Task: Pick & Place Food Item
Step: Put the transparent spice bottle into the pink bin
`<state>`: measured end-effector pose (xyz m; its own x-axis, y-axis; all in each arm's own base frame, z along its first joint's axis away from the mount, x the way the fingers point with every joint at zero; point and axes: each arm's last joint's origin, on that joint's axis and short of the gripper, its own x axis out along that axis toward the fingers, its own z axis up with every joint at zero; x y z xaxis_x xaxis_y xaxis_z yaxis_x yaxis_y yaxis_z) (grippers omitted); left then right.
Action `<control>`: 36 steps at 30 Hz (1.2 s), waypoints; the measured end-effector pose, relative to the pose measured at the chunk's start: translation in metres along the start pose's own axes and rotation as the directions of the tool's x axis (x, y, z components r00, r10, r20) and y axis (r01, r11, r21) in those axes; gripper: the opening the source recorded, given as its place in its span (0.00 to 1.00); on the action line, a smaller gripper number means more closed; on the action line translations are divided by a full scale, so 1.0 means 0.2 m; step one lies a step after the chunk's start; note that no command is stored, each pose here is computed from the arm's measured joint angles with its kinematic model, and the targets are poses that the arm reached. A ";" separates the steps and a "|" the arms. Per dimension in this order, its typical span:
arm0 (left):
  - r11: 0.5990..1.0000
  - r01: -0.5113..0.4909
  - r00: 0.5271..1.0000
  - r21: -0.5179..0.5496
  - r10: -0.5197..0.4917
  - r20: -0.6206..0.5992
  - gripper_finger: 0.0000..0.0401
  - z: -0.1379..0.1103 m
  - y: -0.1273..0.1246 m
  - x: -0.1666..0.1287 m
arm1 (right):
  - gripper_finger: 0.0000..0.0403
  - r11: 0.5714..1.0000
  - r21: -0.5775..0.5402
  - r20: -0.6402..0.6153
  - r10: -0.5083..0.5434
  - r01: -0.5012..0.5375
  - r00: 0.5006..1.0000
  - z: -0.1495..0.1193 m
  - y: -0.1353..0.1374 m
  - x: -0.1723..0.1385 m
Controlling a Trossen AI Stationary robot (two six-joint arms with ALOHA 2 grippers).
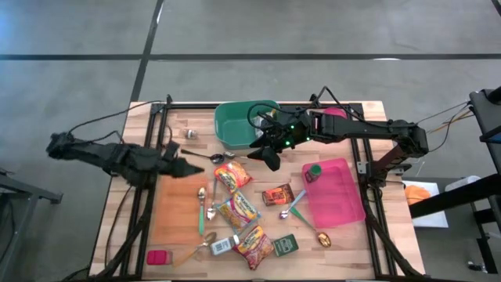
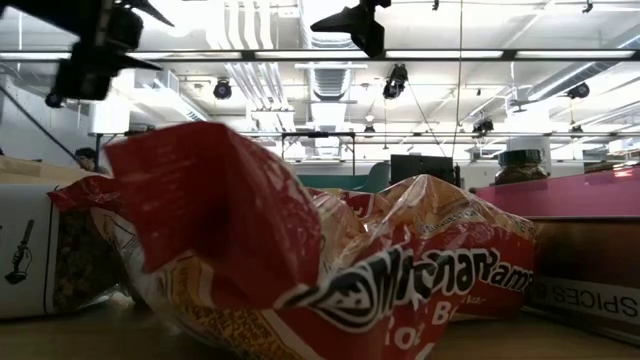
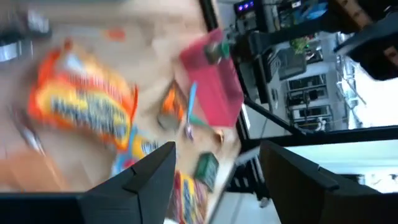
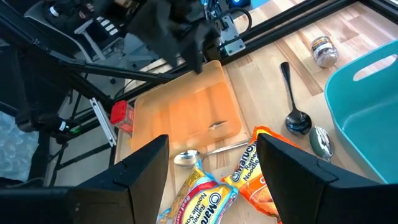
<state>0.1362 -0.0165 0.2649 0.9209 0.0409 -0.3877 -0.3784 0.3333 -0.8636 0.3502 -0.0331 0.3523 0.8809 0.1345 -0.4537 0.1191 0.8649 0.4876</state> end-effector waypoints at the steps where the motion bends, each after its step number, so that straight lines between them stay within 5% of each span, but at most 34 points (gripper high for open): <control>1: 1.000 -0.001 1.000 0.028 0.000 0.003 0.58 0.03 0.00 0.00 | 0.59 1.000 0.000 0.000 0.000 0.000 1.000 0.00 0.00 0.00; 9: 0.974 -0.144 0.989 0.174 0.146 0.001 0.58 0.29 0.16 0.03 | 0.59 1.000 0.000 0.000 0.000 0.000 1.000 0.00 0.00 0.00; 16: 0.960 -0.161 0.984 0.231 0.174 -0.038 0.58 0.47 0.30 0.04 | 0.59 1.000 -0.002 0.000 0.000 0.000 1.000 0.00 0.00 0.00; 23: 0.905 -0.210 0.968 0.370 0.246 -0.052 0.58 0.58 0.25 0.06 | 0.59 1.000 -0.003 -0.001 -0.001 0.001 1.000 0.00 0.00 0.00; 27: 0.795 -0.369 0.889 0.481 0.453 -0.068 0.58 0.62 0.22 0.04 | 0.59 1.000 -0.003 -0.001 -0.001 0.001 1.000 0.00 0.00 0.00; 31: 0.606 -0.541 0.726 0.583 0.686 -0.041 0.58 0.65 0.20 0.01 | 0.59 1.000 -0.003 0.000 -0.001 0.001 1.000 0.00 0.00 0.00; 36: 0.482 -0.497 0.680 0.721 0.733 -0.021 0.58 0.70 0.19 0.04 | 0.59 1.000 -0.003 -0.001 -0.001 0.001 1.000 0.00 0.00 0.00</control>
<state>0.1425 0.1286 0.2732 0.3463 0.2522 -0.9036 -0.5726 0.8198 0.0093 0.3502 -0.0333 0.3521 0.8805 0.1342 -0.4546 0.1183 0.8665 0.4850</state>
